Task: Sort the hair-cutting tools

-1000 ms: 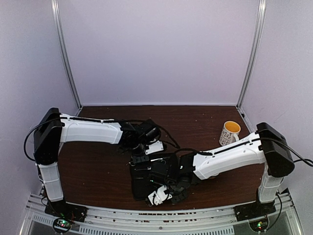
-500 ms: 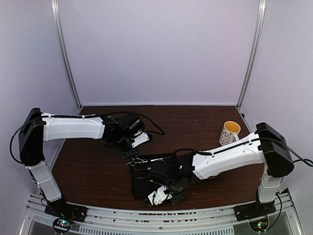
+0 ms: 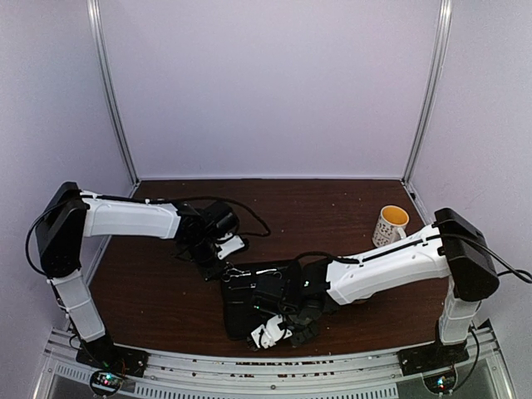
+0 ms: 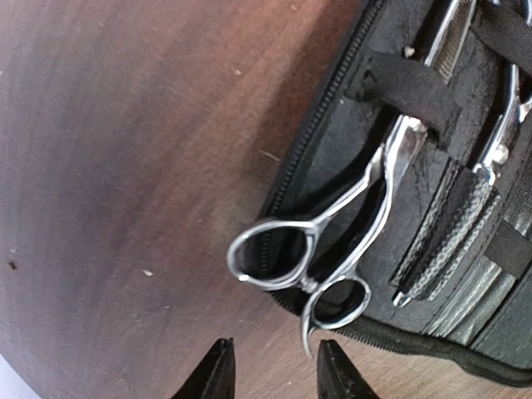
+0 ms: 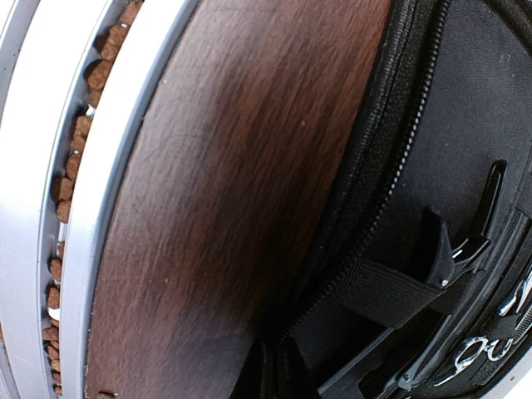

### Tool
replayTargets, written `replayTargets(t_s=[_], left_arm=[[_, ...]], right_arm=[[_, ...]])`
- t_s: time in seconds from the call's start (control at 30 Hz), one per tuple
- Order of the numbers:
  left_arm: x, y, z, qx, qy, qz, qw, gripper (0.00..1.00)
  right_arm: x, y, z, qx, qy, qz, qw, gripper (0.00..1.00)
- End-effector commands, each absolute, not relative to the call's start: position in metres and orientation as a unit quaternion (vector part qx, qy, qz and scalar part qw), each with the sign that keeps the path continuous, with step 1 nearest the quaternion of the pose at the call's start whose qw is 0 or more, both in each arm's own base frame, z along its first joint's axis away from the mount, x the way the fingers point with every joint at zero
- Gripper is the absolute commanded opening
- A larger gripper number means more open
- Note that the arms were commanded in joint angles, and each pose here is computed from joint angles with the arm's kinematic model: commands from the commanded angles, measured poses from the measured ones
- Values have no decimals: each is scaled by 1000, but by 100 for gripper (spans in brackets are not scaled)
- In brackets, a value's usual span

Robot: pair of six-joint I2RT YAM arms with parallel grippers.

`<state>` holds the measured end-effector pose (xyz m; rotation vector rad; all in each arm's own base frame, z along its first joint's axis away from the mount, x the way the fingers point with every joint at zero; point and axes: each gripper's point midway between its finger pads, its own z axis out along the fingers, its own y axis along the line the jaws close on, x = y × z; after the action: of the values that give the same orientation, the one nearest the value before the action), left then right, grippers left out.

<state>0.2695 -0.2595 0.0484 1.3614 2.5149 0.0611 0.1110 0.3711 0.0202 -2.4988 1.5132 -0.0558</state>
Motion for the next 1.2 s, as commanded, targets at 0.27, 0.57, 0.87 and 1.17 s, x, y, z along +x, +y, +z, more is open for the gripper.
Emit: replayTargets(t_s=[0.27,0.57,0.87,1.17], left_arm=[[265,-258,23,453,885,10,105,15],[262,-236,33,397,910,28,119,0],[261,-236,42,292,944,-5,151,0],[267,-261,47,322,928,-11,184,0]], right_arm=[[96,353,-28,-863,504,-20,44,0],[96,352,-30,-863,504,-22,42,0],[97,354,-32,-863,504,-24,38,0],[97,355,-32,-862,505,-23,39,0]])
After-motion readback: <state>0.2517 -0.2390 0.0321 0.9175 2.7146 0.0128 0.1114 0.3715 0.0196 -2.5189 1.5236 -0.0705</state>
